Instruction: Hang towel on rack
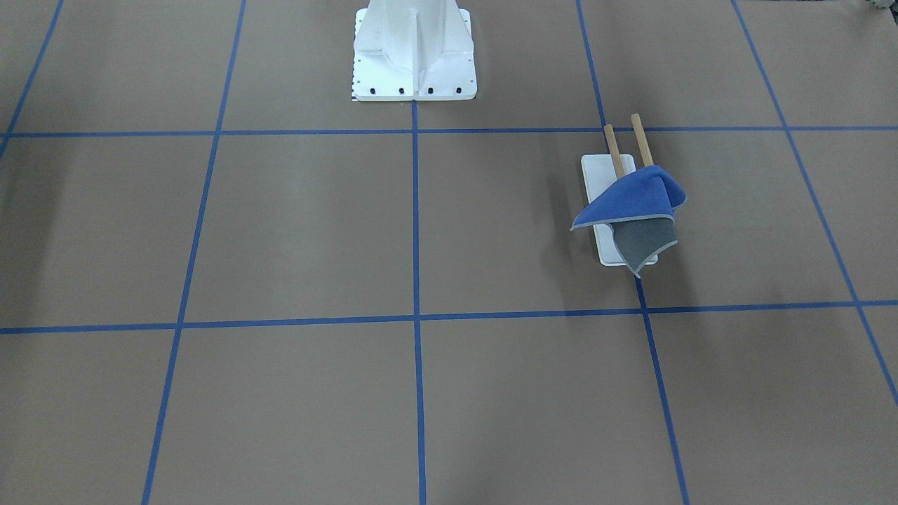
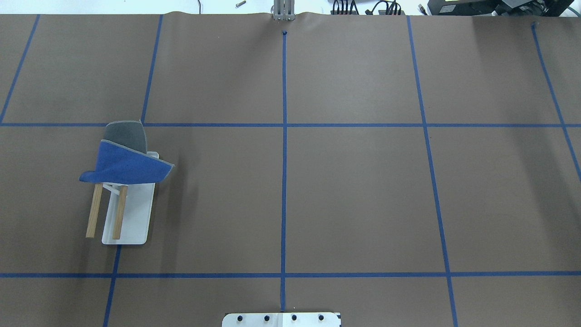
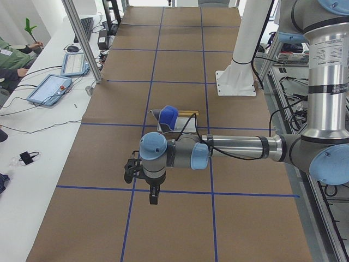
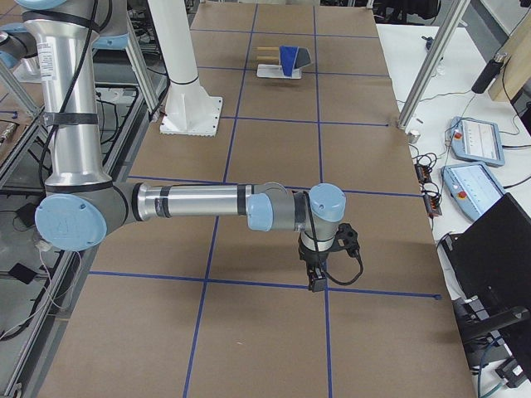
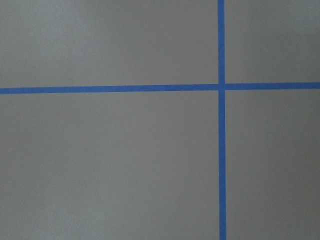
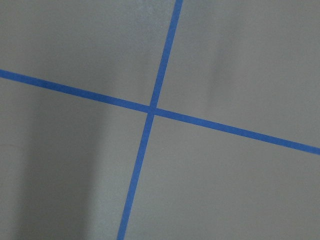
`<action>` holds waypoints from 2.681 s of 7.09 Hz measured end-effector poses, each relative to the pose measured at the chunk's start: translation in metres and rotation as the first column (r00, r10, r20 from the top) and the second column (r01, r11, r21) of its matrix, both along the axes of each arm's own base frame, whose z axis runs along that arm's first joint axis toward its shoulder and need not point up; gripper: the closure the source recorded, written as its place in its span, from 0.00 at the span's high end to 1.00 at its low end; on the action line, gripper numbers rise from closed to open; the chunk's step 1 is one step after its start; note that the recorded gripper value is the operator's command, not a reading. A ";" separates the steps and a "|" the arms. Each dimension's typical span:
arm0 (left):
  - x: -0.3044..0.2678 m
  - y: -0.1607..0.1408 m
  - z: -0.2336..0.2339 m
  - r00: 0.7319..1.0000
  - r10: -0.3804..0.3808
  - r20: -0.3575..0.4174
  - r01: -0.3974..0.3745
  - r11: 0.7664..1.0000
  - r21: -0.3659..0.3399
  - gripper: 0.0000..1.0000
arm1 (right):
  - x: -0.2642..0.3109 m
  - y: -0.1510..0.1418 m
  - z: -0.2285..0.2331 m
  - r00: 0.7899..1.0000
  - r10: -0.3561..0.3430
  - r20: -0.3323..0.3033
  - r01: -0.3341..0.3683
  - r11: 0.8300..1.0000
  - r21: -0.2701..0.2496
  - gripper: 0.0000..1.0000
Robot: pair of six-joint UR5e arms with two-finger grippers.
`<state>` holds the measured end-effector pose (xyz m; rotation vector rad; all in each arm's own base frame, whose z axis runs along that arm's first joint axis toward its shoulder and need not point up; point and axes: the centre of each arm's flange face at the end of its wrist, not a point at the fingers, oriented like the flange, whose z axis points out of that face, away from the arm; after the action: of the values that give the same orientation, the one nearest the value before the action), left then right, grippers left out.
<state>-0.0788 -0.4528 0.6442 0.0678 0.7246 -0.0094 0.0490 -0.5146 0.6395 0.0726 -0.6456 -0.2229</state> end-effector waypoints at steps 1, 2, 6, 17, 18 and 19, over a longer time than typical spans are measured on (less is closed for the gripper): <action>0.001 0.001 -0.003 1.000 0.002 -0.005 -0.002 1.000 0.004 0.99 | 0.000 -0.001 -0.001 1.000 0.000 0.000 0.000 1.000 0.002 1.00; 0.002 0.001 -0.006 1.000 0.003 -0.014 -0.003 1.000 0.011 0.99 | 0.000 -0.001 -0.001 1.000 -0.001 0.000 0.001 1.000 0.002 1.00; 0.003 0.000 -0.013 1.000 0.005 -0.029 -0.004 1.000 0.027 0.99 | -0.004 -0.001 -0.004 0.999 -0.003 0.043 0.003 1.000 0.003 1.00; 0.002 0.001 -0.011 1.000 0.004 -0.018 -0.003 1.000 0.022 0.99 | -0.012 -0.002 -0.012 0.994 -0.015 0.109 0.014 1.000 0.011 1.00; 0.002 0.001 -0.011 1.000 0.003 -0.019 -0.003 1.000 0.023 0.99 | -0.014 -0.002 -0.012 0.994 -0.018 0.109 0.017 1.000 0.012 1.00; 0.003 0.001 -0.012 1.000 0.003 -0.021 -0.003 1.000 0.023 0.99 | -0.016 -0.002 -0.012 0.994 -0.022 0.109 0.020 1.000 0.013 1.00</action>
<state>-0.0763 -0.4522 0.6324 0.0885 0.7463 0.0011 0.0335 -0.5164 0.6275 0.0897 -0.7540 -0.2443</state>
